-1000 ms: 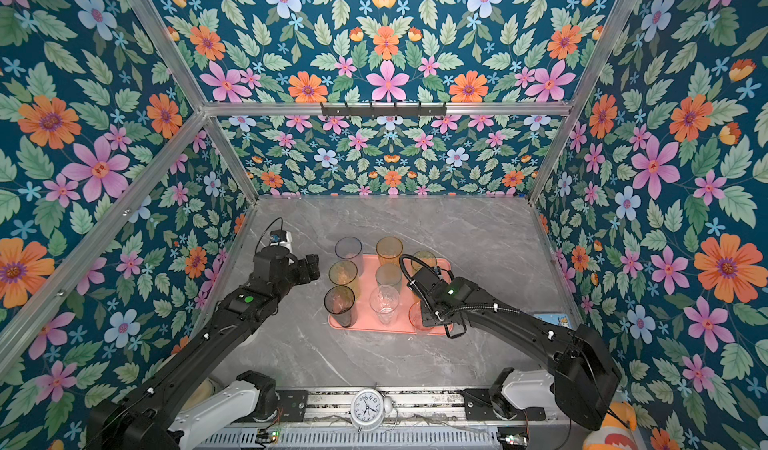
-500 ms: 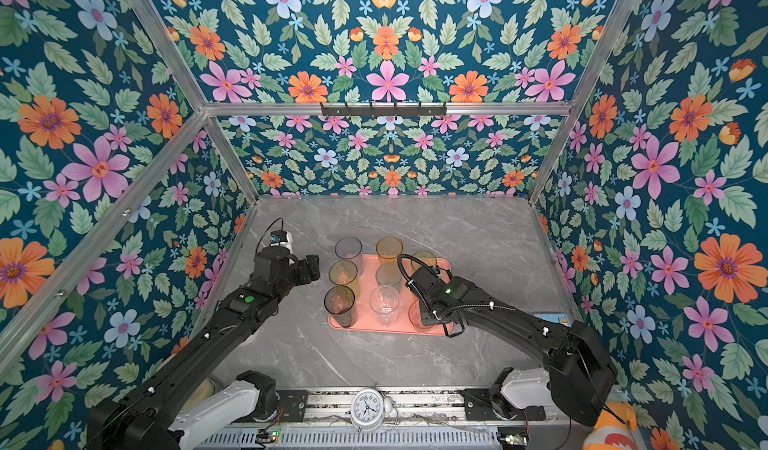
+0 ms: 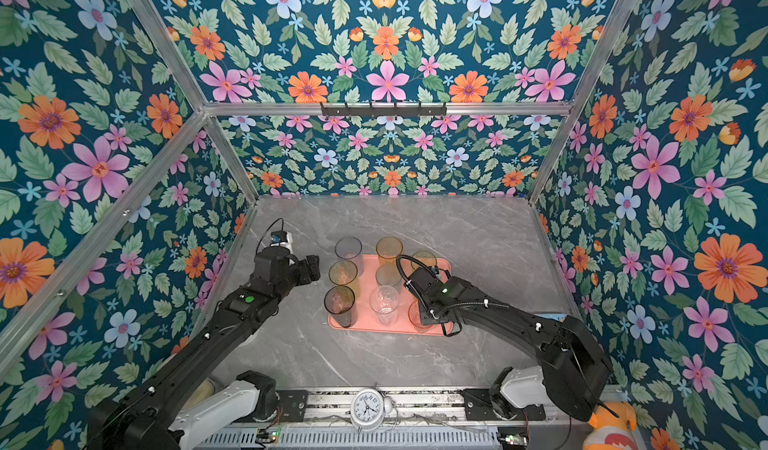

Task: Place the glasses into the tray
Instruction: 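Lower the pink glass onto the tray's near corner and open the right gripper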

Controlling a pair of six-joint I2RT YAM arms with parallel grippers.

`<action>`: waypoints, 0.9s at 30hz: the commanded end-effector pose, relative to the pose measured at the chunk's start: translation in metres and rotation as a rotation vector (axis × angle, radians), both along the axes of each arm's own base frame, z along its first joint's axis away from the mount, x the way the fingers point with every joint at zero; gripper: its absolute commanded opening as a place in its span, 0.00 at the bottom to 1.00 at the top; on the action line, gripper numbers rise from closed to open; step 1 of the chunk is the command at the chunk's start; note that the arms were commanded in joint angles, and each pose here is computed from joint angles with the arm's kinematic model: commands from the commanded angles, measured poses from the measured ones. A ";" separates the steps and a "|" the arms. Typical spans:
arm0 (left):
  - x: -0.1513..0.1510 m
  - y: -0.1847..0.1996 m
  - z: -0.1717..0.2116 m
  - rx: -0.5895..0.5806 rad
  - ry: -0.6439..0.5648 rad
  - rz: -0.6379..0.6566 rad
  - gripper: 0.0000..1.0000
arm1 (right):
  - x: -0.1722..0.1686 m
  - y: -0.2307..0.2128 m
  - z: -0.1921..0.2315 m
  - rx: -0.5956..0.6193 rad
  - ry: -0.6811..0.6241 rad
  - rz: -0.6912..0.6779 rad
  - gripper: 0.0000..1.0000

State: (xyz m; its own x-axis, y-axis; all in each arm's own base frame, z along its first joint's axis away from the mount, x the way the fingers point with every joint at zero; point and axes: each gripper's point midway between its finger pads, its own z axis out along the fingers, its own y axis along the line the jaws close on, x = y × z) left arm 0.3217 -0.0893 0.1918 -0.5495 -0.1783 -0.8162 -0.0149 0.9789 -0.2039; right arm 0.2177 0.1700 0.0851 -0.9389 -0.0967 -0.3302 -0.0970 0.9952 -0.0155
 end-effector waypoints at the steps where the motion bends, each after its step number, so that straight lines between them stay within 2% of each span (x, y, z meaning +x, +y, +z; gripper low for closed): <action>1: 0.001 -0.001 0.001 -0.014 -0.007 -0.002 0.89 | -0.004 -0.002 -0.004 -0.008 0.026 -0.013 0.03; 15: -0.001 -0.001 0.000 -0.014 -0.005 -0.001 0.89 | -0.003 -0.008 0.002 -0.034 0.023 -0.031 0.23; 27: 0.000 0.000 0.005 -0.011 -0.015 0.001 0.89 | -0.002 -0.008 0.006 -0.032 0.017 -0.031 0.27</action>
